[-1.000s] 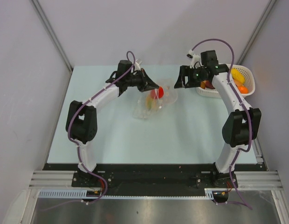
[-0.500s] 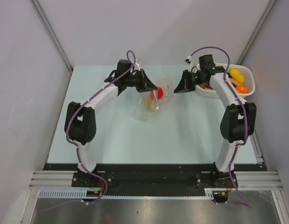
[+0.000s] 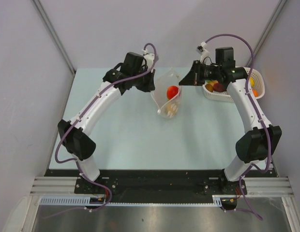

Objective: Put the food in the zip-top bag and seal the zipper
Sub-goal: Adjust the zipper food storage bag at the center of the board, then pick up the fake fruit from the bin.

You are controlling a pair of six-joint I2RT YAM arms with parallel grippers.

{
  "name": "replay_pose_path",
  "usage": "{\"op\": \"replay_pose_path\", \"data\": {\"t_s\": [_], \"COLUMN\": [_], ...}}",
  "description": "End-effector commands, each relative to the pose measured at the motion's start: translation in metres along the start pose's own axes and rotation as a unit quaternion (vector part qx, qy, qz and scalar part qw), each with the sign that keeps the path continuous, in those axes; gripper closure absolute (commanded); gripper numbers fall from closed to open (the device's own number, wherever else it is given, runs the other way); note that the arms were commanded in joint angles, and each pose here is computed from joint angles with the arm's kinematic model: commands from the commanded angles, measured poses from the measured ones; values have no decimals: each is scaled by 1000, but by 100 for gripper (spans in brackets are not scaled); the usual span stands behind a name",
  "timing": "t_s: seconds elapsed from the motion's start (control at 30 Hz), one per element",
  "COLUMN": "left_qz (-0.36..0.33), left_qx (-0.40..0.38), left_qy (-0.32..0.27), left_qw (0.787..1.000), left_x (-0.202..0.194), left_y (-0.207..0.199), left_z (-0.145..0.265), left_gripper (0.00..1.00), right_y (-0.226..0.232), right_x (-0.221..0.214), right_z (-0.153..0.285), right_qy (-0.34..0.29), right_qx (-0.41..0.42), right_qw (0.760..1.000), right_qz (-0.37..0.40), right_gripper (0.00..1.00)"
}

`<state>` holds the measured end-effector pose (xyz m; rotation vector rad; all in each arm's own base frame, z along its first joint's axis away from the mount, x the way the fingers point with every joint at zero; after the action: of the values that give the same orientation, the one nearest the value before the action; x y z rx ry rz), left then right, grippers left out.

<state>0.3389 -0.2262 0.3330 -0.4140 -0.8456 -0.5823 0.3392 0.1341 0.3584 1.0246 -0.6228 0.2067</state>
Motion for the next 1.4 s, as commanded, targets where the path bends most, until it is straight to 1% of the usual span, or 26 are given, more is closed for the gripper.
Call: {"op": "replay_pose_path", "data": {"t_s": [0.0, 0.07, 0.2, 0.23, 0.27, 0.33, 0.37, 0.4, 0.43, 0.47, 0.5, 0.53, 0.57, 0.6, 0.63, 0.67, 0.8, 0.83, 0.9, 0.93, 1.03, 1.13, 1.17, 1.23, 1.37], "left_qz": [-40, -25, 45, 60, 63, 62, 62, 65, 65, 66, 66, 67, 67, 67, 68, 68, 64, 64, 64, 65, 67, 70, 70, 69, 73], "left_qx": [21, 17, -6, -6, -7, -5, -8, -13, -16, -15, -18, -20, -21, -23, -24, -24, -25, -23, -22, -23, -25, -24, -24, -25, -24], "left_qy": [37, 36, 54, 64, 61, 57, 52, 53, 54, 57, 59, 61, 62, 61, 59, 59, 58, 57, 59, 61, 64, 66, 65, 65, 73], "left_qw": [998, 999, 998, 996, 996, 996, 997, 996, 996, 996, 996, 996, 996, 996, 996, 996, 996, 996, 996, 996, 995, 995, 995, 995, 994], "left_x": [-16, -17, -19, -22, -21, -19, -17, -17, -17, -18, -19, -19, -19, -19, -18, -18, -16, -16, -17, -18, -20, -21, -21, -21, -24], "left_y": [4, 6, 16, 24, 25, 26, 26, 25, 25, 26, 26, 26, 26, 26, 26, 27, 28, 29, 29, 29, 29, 30, 30, 30, 33], "left_z": [6, 2, -14, -22, -24, -27, -27, -28, -29, -32, -32, -33, -35, -35, -36, -36, -37, -37, -38, -38, -39, -40, -40, -40, -44], "left_gripper": [100, 100, 100, 100, 100, 100, 100, 100, 100, 100, 100, 100, 100, 100, 100, 100, 100, 100, 100, 100, 100, 100, 100, 100, 100], "right_y": [-12, -28, -59, -62, -67, -75, -79, -84, -97, -102, -112, -134, -142, -154, -180, -186, -230, -239, -257, -263, -286, -306, -311, -326, -343], "right_x": [5, 7, 12, 15, 18, 30, 34, 39, 47, 56, 62, 67, 75, 78, 79, 85, 87, 87, 82, 81, 73, 67, 67, 62, 56], "right_z": [-9, -13, -10, -8, -6, 6, 11, 16, 31, 40, 47, 57, 67, 73, 82, 89, 113, 118, 122, 126, 125, 121, 120, 114, 104], "right_qy": [4, 7, 8, 4, -1, -19, -28, -37, -56, -70, -81, -89, -96, -99, -98, -105, -95, -91, -69, -60, -33, -17, -14, -4, 5], "right_qx": [-13, -32, -74, -79, -88, -104, -114, -121, -138, -159, -177, -217, -242, -263, -295, -312, -384, -416, -450, -476, -513, -538, -540, -545, -536], "right_qw": [1000, 999, 997, 997, 996, 994, 993, 992, 989, 984, 980, 972, 964, 958, 950, 943, 918, 905, 890, 877, 858, 843, 841, 839, 844], "right_qz": [5, -2, -18, -12, -9, 5, 9, 14, 12, 33, 36, 32, 53, 52, 35, 41, 25, 23, 15, 21, 16, 7, 6, -2, -10], "right_gripper": [100, 100, 100, 100, 94, 73, 51, 40, 33, 26, 22, 15, 14, 12, 9, 9, 6, 3, 1, 0, 0, 0, 0, 0, 0]}}
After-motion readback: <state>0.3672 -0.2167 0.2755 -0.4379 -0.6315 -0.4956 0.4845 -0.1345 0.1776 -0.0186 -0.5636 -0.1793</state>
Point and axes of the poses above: each gripper's point midway between its finger pads, its own z axis back along the fingers, its own y axis along the line the jaws close on, x = y × z, the point moved 9 cm from there along z, back along the fingers, and after that the axes turned 8 degrees about -z, right-handed, at the moved point
